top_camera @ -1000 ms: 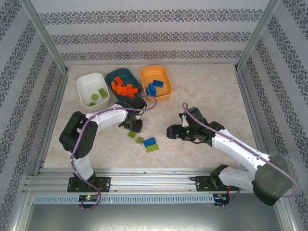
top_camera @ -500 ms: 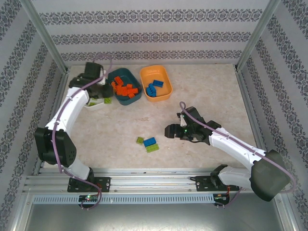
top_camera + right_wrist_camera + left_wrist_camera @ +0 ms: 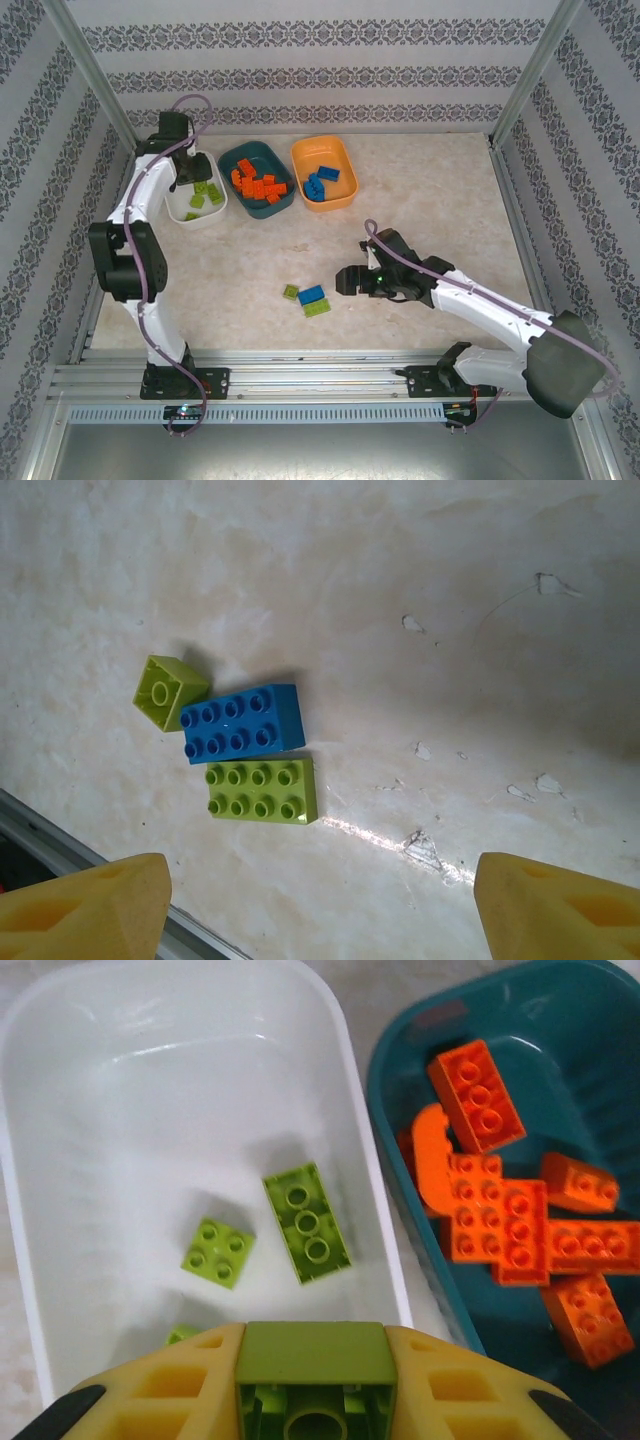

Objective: Sort the legos into containers by color

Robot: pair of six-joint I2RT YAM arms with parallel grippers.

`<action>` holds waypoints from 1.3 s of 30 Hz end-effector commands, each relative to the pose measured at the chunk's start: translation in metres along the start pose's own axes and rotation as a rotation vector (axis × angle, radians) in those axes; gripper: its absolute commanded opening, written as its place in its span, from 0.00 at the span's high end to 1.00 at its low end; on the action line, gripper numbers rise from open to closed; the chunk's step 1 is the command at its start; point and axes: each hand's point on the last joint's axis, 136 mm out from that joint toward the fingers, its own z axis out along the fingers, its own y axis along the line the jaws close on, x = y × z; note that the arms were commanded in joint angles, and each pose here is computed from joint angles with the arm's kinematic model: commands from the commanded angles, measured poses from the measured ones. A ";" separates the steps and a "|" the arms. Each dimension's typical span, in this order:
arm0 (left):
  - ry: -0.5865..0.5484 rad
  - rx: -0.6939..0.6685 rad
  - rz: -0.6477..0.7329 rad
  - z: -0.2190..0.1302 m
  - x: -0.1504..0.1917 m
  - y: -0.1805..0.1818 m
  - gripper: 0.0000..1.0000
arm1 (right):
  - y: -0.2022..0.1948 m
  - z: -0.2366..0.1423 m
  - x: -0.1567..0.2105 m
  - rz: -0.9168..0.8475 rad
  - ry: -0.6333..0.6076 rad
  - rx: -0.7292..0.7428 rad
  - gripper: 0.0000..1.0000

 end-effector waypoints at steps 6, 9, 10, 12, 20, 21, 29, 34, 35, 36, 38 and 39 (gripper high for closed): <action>-0.017 -0.066 0.044 0.038 -0.033 0.018 0.67 | -0.016 -0.006 0.007 0.002 -0.018 0.070 0.17; 0.003 -0.088 0.039 0.056 -0.033 0.027 0.67 | -0.016 -0.005 0.008 0.005 -0.009 0.074 0.16; 0.008 -0.092 0.040 0.061 -0.033 0.028 0.67 | -0.016 -0.006 0.008 0.007 -0.008 0.074 0.16; 0.027 -0.110 0.044 0.074 -0.032 0.034 0.67 | -0.016 -0.006 0.008 0.006 -0.006 0.078 0.15; 0.056 -0.133 0.028 0.104 -0.033 0.050 0.67 | -0.023 -0.004 0.017 0.032 -0.005 0.090 0.15; 0.055 -0.131 0.027 0.106 -0.034 0.050 0.64 | -0.024 -0.003 0.017 0.037 -0.004 0.091 0.14; 0.062 -0.122 0.011 0.109 -0.033 0.051 0.44 | -0.019 0.001 0.014 0.032 0.002 0.092 0.11; 0.018 -0.092 -0.018 0.084 -0.045 0.045 0.38 | -0.015 0.005 0.017 0.010 0.009 0.096 0.08; 0.001 -0.082 -0.024 0.076 -0.049 0.043 0.36 | -0.014 0.005 0.017 0.007 0.009 0.097 0.08; -0.015 -0.072 -0.033 0.068 -0.052 0.041 0.35 | -0.013 0.005 0.017 0.004 0.005 0.096 0.07; -0.073 -0.037 -0.057 0.045 -0.061 0.034 0.32 | -0.011 0.003 0.016 0.000 -0.003 0.094 0.03; -0.102 -0.023 -0.071 0.034 -0.065 0.032 0.31 | -0.011 0.002 0.016 -0.001 -0.006 0.092 0.02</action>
